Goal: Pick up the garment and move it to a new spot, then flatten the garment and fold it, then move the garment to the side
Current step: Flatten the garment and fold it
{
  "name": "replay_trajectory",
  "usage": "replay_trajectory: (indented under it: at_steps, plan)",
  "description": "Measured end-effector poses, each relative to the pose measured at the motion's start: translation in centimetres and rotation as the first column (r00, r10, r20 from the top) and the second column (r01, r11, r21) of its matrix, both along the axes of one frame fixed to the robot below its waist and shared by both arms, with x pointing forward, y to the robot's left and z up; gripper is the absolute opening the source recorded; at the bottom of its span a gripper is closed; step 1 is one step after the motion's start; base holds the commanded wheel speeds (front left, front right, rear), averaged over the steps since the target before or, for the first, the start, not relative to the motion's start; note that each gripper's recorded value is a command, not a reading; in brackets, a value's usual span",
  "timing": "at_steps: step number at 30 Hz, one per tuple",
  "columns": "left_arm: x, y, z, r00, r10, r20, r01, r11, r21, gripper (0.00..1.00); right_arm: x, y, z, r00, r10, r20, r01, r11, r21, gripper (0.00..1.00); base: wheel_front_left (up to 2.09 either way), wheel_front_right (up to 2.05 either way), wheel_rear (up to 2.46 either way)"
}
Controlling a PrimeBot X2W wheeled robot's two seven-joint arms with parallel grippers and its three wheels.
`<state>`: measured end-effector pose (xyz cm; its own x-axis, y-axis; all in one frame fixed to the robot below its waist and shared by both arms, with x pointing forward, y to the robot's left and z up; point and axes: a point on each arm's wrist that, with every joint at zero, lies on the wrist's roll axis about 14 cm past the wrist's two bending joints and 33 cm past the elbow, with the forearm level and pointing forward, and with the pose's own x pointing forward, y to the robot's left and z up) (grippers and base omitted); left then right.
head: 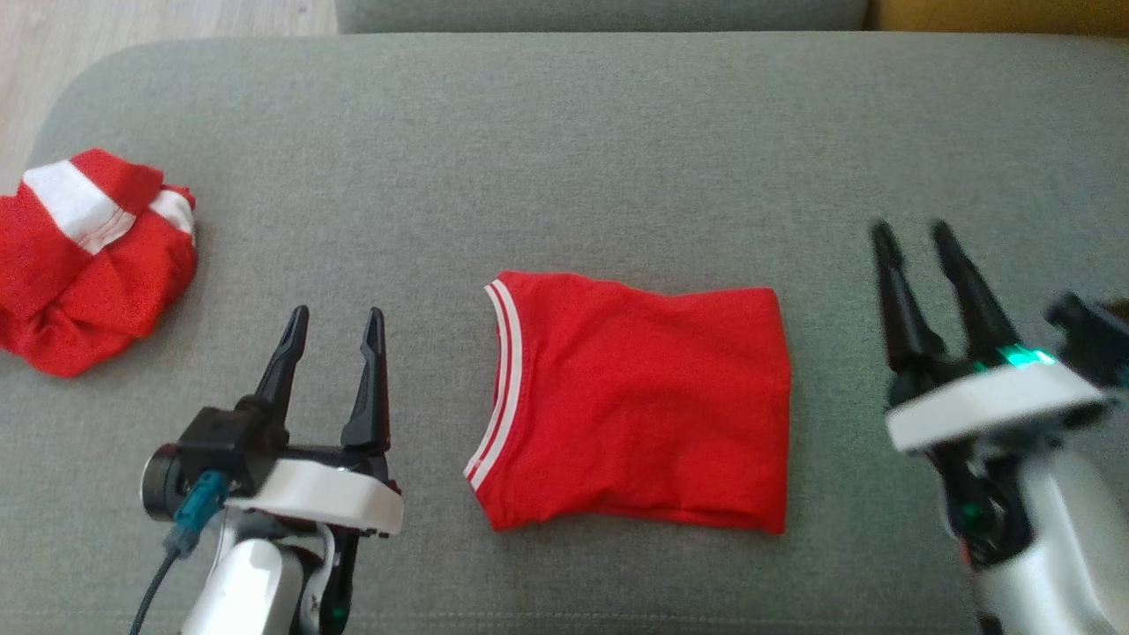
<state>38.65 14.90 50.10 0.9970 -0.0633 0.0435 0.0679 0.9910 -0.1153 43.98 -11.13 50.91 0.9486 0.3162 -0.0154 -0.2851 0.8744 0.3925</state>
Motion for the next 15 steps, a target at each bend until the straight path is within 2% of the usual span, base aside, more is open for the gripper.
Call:
replay_trajectory:
  at_steps: [3, 7, 15]
  plan:
    - [0.0, -0.1, 0.1, 1.000, -0.011, 0.000, 0.011, 1.000, 0.012, 1.00, -1.5, -2.8, -0.1, 0.998, -0.067, -0.003, 0.067, 0.995, -0.070, 1.00, 0.00, 0.00, 0.00]
    - [-0.2, -0.1, 0.4, 1.000, -0.016, 0.009, 0.016, 1.000, 0.018, 1.00, -2.9, -4.4, 0.9, 0.994, -0.107, 0.029, 0.110, 0.981, -0.158, 1.00, 0.00, 0.00, 0.00]
    - [-1.9, 0.1, 0.2, 1.000, -0.017, -0.005, 0.017, 0.999, 0.033, 1.00, -6.1, -5.6, 1.5, 0.988, -0.150, 0.028, 0.153, 0.962, -0.228, 1.00, 0.00, 0.00, 0.00]
